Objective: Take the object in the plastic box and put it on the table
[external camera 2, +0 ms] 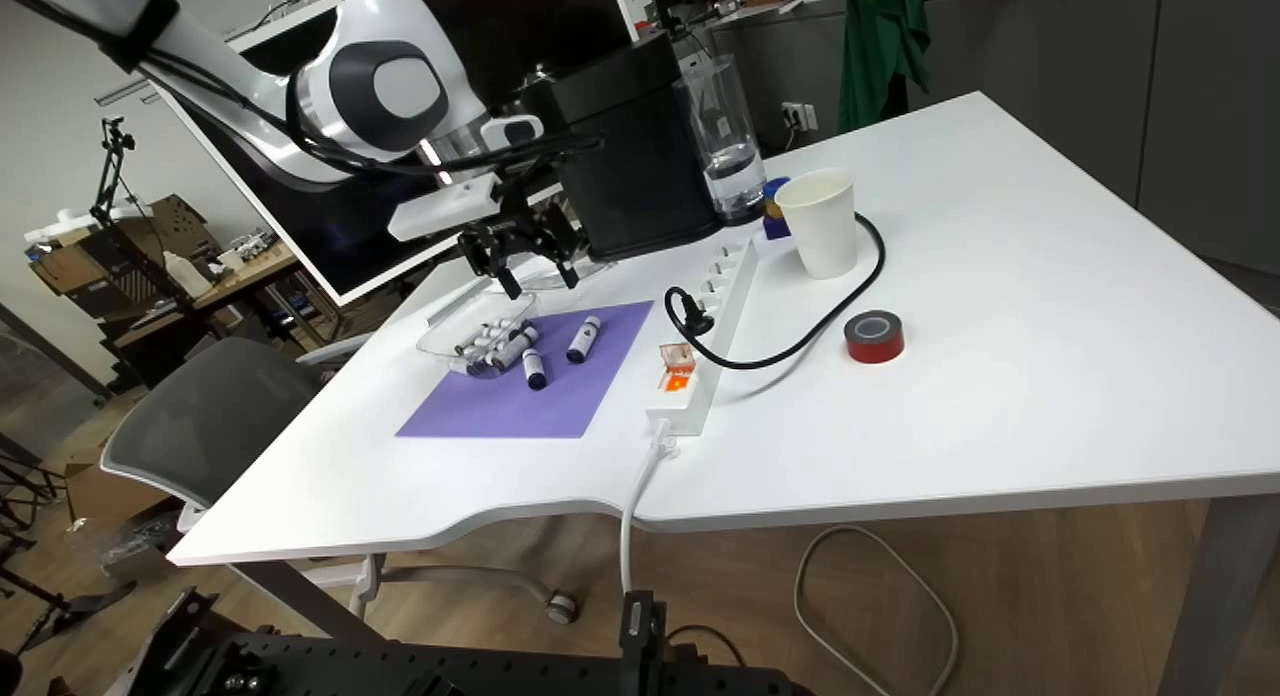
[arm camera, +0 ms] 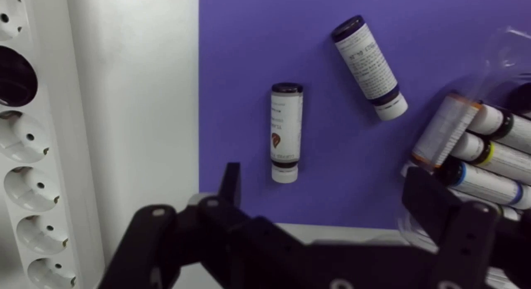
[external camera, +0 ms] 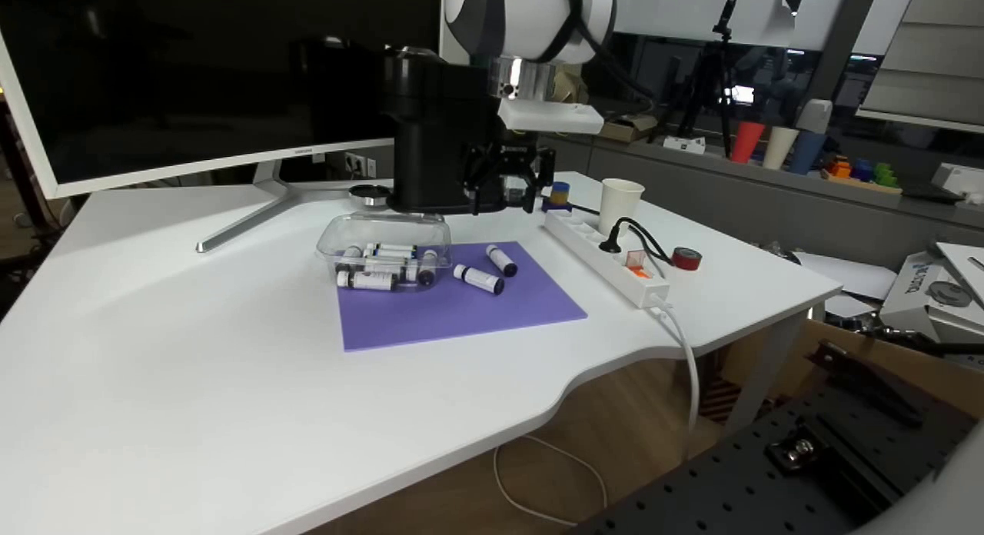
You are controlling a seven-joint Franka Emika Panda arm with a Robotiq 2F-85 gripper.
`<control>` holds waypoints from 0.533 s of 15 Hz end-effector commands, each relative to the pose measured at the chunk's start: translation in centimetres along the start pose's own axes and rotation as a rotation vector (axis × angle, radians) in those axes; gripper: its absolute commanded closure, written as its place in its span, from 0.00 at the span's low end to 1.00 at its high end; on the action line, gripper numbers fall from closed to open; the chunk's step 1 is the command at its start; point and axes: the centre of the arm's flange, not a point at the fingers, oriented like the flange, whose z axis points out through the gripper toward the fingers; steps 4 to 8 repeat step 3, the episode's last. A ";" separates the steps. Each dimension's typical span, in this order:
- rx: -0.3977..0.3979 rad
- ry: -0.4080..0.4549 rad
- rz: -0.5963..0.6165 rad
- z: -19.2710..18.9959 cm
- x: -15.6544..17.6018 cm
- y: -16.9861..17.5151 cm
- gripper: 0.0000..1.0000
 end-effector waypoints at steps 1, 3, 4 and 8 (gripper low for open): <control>0.012 0.010 0.015 -4.3 -1.5 -2.0 0.00; 0.014 0.013 0.010 -5.7 -1.8 -3.0 0.00; 0.014 0.013 0.010 -5.7 -1.8 -3.0 0.00; 0.014 0.013 0.010 -5.7 -1.8 -3.0 0.00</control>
